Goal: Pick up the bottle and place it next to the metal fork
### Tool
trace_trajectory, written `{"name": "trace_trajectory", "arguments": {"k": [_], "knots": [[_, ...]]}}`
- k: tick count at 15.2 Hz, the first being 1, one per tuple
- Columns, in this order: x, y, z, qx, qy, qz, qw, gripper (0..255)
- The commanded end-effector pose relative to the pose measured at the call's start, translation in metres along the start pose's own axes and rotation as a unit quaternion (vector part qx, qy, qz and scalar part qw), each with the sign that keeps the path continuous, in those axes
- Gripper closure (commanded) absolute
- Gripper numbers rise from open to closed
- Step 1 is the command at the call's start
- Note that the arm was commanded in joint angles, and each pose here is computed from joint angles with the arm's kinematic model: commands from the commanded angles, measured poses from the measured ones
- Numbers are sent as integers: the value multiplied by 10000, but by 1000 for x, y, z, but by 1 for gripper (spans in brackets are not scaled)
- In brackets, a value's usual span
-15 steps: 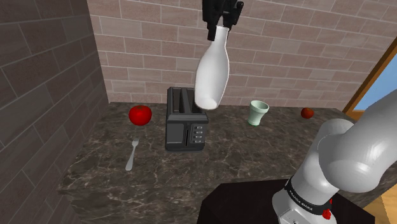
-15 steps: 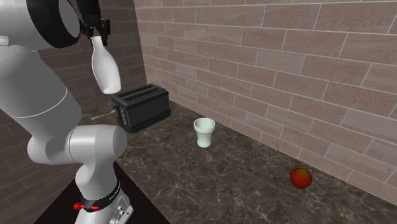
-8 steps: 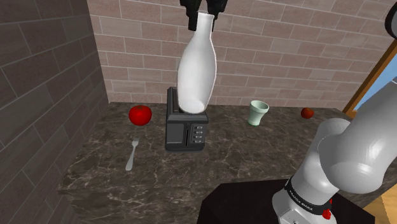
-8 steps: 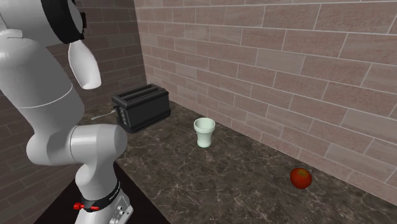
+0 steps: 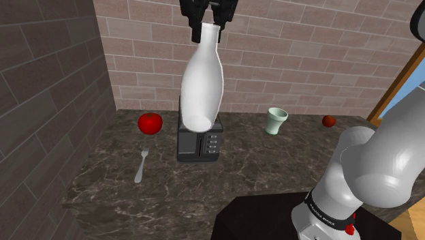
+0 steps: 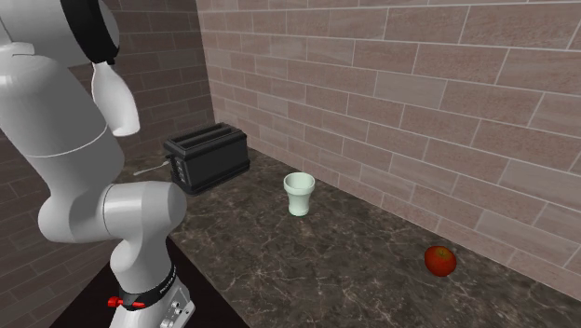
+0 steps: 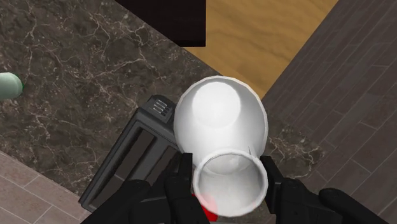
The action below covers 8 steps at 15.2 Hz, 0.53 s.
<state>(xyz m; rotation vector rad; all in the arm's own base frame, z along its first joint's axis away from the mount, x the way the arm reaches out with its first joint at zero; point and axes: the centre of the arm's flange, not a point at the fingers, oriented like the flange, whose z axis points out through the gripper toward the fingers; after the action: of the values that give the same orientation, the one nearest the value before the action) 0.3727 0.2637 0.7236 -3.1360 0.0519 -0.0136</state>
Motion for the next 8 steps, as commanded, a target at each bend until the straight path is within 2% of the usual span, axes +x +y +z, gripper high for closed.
{"name": "trace_trajectory", "arguments": {"k": [1,8], "knots": [[-1,1,11,2,4,1,10000,255],[-1,1,48,2,4,1,10000,255]]}}
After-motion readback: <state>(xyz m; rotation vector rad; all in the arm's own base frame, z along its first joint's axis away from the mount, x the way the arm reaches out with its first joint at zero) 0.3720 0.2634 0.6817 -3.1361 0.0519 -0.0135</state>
